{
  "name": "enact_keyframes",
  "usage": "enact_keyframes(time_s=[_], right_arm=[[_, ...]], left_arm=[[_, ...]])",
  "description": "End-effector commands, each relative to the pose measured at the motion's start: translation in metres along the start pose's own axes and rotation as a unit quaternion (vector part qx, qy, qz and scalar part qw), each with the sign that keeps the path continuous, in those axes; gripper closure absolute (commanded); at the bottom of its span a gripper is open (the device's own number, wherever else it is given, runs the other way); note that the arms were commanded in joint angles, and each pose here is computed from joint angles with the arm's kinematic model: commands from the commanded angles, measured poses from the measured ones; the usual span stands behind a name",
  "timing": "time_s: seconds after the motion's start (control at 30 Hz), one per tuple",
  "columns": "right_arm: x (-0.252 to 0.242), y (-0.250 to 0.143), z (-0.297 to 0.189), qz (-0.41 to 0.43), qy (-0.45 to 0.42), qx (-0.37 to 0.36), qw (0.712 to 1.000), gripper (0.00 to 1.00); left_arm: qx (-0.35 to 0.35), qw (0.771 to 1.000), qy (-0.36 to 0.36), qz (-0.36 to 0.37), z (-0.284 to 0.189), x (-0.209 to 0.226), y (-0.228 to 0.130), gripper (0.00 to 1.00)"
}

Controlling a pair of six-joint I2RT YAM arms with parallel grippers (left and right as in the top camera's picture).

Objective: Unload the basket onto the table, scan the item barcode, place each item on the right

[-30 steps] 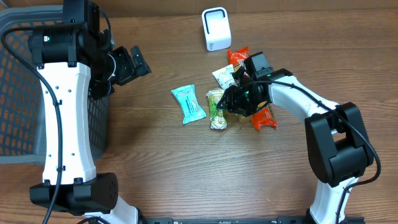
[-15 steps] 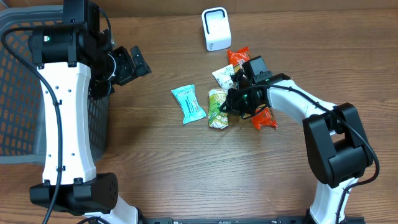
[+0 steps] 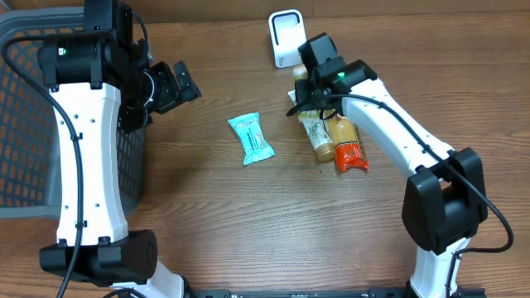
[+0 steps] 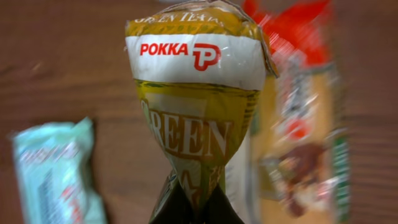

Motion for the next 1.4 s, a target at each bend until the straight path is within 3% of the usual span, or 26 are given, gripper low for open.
enact_keyframes(time_s=[0.0, 0.1, 0.5, 0.8, 1.03, 1.2, 1.27, 1.3, 1.37], right_arm=[[-0.018, 0.025, -0.025, -0.028, -0.171, -0.112, 0.978, 0.96], [-0.032, 0.029, -0.038, -0.033, -0.281, -0.152, 0.947, 0.96], [-0.1, 0.011, -0.021, -0.019, -0.375, -0.09, 0.922, 0.96], [-0.163, -0.007, 0.0, 0.061, -0.386, -0.041, 0.919, 0.96], [-0.173, -0.035, 0.023, 0.06, -0.389, -0.018, 0.919, 0.96], [-0.162, -0.047, 0.035, 0.06, -0.343, 0.007, 0.938, 0.96], [-0.154, -0.049, 0.038, 0.061, -0.319, 0.014, 0.946, 0.89], [-0.15, -0.05, 0.039, 0.06, -0.308, 0.017, 0.949, 0.78], [-0.14, -0.053, 0.042, 0.058, -0.282, 0.026, 0.957, 0.73]], left_arm=[[0.0, 1.0, 0.001, 0.013, 0.0, -0.002, -0.001, 0.0], [0.0, 1.0, 0.001, 0.014, 0.0, -0.002, -0.001, 0.0], [0.0, 1.0, 0.001, 0.014, 0.0, -0.002, -0.001, 0.0], [0.0, 1.0, 0.001, 0.013, 0.0, -0.002, -0.001, 0.0], [0.0, 1.0, 0.001, 0.013, 0.0, -0.002, -0.001, 0.0], [0.0, 1.0, 0.001, 0.013, 0.0, -0.002, -0.001, 0.01], [0.0, 1.0, 0.001, 0.013, 0.0, -0.002, -0.001, 0.0], [0.0, 1.0, 0.001, 0.013, 0.0, -0.002, -0.001, 0.0], [0.0, 1.0, 0.001, 0.014, 0.0, -0.002, -0.001, 0.0]])
Point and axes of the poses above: each gripper's point midway between its finger pads, its own z axis out along the fingers, its own x axis along the line the jaws close on, y = z × x, the point moved 7 cm from there along -z, back along the fingers, and after that the axes turned 6 degrees about z, right-handed, at the moved point
